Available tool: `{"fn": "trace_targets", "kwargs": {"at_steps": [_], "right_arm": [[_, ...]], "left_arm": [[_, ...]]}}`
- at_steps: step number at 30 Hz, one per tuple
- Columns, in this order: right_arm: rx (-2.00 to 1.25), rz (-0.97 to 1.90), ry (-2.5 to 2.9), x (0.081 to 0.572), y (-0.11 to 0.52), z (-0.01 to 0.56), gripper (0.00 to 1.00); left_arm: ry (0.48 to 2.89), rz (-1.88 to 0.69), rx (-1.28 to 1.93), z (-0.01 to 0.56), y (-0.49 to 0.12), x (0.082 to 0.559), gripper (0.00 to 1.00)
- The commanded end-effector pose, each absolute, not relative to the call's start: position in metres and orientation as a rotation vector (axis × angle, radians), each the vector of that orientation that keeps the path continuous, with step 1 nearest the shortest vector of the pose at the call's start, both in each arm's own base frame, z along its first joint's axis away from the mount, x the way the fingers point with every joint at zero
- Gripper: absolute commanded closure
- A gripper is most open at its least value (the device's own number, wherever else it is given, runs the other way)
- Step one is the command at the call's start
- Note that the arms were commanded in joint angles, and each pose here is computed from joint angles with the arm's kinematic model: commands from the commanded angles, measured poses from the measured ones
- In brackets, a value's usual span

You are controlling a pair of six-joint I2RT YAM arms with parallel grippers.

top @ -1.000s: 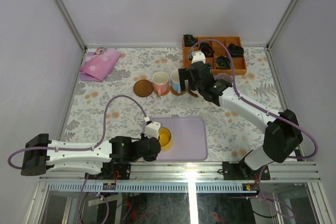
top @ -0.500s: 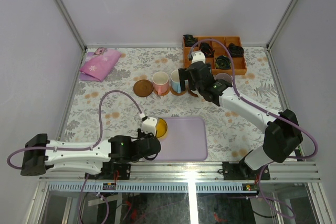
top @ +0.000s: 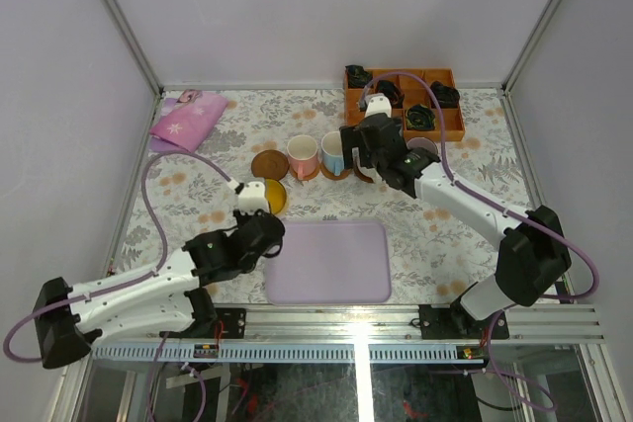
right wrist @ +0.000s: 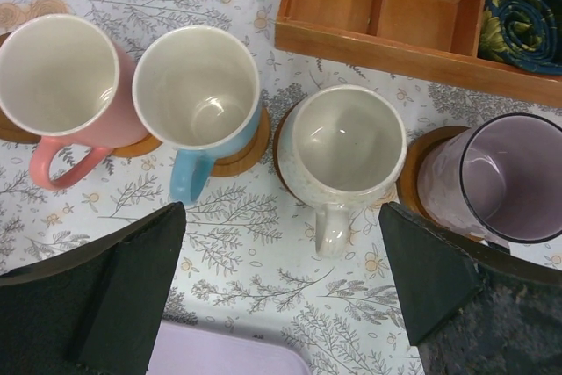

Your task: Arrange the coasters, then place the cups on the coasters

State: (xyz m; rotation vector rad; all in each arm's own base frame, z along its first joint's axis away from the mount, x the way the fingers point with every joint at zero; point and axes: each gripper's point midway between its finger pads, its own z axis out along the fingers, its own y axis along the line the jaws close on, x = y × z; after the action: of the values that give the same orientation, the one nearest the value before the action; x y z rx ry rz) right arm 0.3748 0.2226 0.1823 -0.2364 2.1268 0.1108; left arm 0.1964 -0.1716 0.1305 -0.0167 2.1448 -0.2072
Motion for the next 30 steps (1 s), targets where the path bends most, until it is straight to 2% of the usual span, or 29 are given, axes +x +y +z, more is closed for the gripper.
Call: {"fn": "trace_targets", "kwargs": {"at_steps": [1,11,19,24,30], "right_arm": [[-0.129,0.131,1.999,0.392,0.210,0.231,0.00],[-0.015,0.113,1.959,0.413,0.176,0.250,0.01],[0.013,0.078,1.943,0.424,0.159,0.255,0.01],[0.030,0.068,1.944,0.425,0.154,0.254,0.01],[0.044,0.069,1.953,0.426,0.153,0.250,0.02]], "left_arm": [[2.014,-0.177,-0.115,0.169,-0.152,0.242,1.00],[1.974,-0.173,-0.203,0.160,-0.127,0.333,1.00],[1.984,-0.169,-0.142,0.149,-0.121,0.402,1.00],[1.995,-0.204,-0.099,0.146,-0.123,0.428,1.00],[2.037,-0.218,-0.053,0.135,-0.124,0.436,1.00]]}}
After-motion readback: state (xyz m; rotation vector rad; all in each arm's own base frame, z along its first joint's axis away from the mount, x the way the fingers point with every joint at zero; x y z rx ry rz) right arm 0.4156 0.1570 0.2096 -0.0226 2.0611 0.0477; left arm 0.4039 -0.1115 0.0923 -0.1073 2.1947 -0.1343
